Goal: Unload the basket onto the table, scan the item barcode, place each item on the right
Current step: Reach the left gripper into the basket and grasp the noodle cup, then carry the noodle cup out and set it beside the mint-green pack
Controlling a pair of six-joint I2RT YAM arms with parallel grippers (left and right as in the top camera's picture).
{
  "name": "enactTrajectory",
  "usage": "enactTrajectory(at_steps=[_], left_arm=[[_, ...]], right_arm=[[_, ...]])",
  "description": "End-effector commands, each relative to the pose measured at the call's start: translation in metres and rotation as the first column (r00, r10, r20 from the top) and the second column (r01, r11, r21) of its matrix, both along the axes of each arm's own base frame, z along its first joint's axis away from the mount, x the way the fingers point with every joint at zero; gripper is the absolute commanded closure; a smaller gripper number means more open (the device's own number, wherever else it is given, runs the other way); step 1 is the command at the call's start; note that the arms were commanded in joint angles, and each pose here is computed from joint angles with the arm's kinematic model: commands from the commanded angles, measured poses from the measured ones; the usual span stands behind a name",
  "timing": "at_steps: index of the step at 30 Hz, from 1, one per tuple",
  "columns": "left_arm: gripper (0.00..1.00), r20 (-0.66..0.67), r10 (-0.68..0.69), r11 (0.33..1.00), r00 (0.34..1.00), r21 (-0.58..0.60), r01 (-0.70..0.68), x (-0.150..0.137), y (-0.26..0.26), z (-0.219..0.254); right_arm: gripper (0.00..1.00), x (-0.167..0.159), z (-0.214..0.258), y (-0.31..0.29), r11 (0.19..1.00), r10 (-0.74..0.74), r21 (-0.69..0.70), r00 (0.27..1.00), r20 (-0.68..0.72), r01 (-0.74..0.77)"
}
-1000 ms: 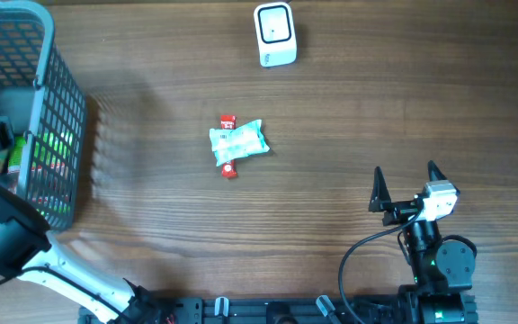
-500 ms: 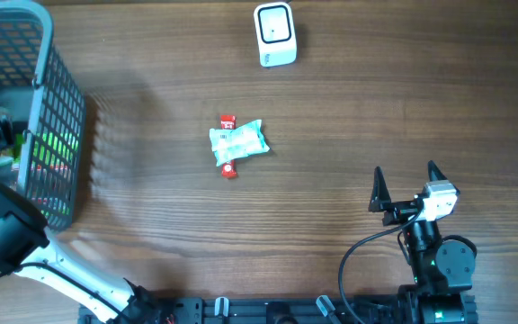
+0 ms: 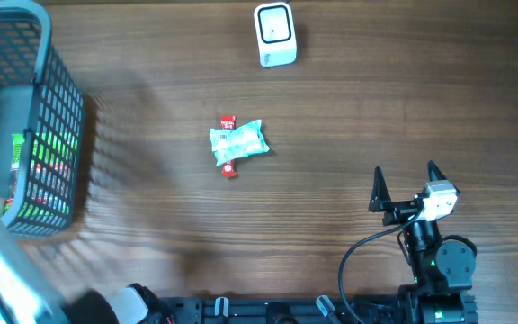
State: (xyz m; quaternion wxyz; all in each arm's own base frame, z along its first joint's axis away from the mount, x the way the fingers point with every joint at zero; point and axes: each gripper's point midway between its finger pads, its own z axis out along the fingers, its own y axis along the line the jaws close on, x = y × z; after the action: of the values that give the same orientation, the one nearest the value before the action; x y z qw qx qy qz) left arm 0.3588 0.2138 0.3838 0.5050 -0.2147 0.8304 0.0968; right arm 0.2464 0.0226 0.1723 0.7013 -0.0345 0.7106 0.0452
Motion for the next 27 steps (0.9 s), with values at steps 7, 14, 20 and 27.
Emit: enactTrajectory(at_steps=[7, 14, 20, 27], left_arm=[[0.32, 0.106, -0.096, 0.98, 0.99, -0.166, 0.113, -0.101, -0.132, 0.049], [0.35, -0.134, -0.228, 0.939, 0.964, -0.291, 0.182, -0.117, -0.174, -0.007], [0.37, -0.373, -0.401, 0.884, 0.837, -0.397, 0.247, -0.088, -0.215, -0.075], [0.37, -0.53, -0.512, 0.84, 0.676, -0.474, 0.265, -0.046, -0.269, -0.226]], right_arm=[[0.0, 0.0, 0.0, 0.0, 1.0, 0.001, 0.013, 1.0, 0.0, -0.001], [0.0, 0.0, 0.0, 0.0, 1.0, 0.001, 0.014, 1.0, 0.0, -0.001], [0.0, 0.0, 0.0, 0.0, 1.0, 0.001, 0.014, 1.0, 0.0, -0.001], [0.0, 0.0, 0.0, 0.0, 1.0, 0.001, 0.013, 1.0, 0.0, -0.001]])
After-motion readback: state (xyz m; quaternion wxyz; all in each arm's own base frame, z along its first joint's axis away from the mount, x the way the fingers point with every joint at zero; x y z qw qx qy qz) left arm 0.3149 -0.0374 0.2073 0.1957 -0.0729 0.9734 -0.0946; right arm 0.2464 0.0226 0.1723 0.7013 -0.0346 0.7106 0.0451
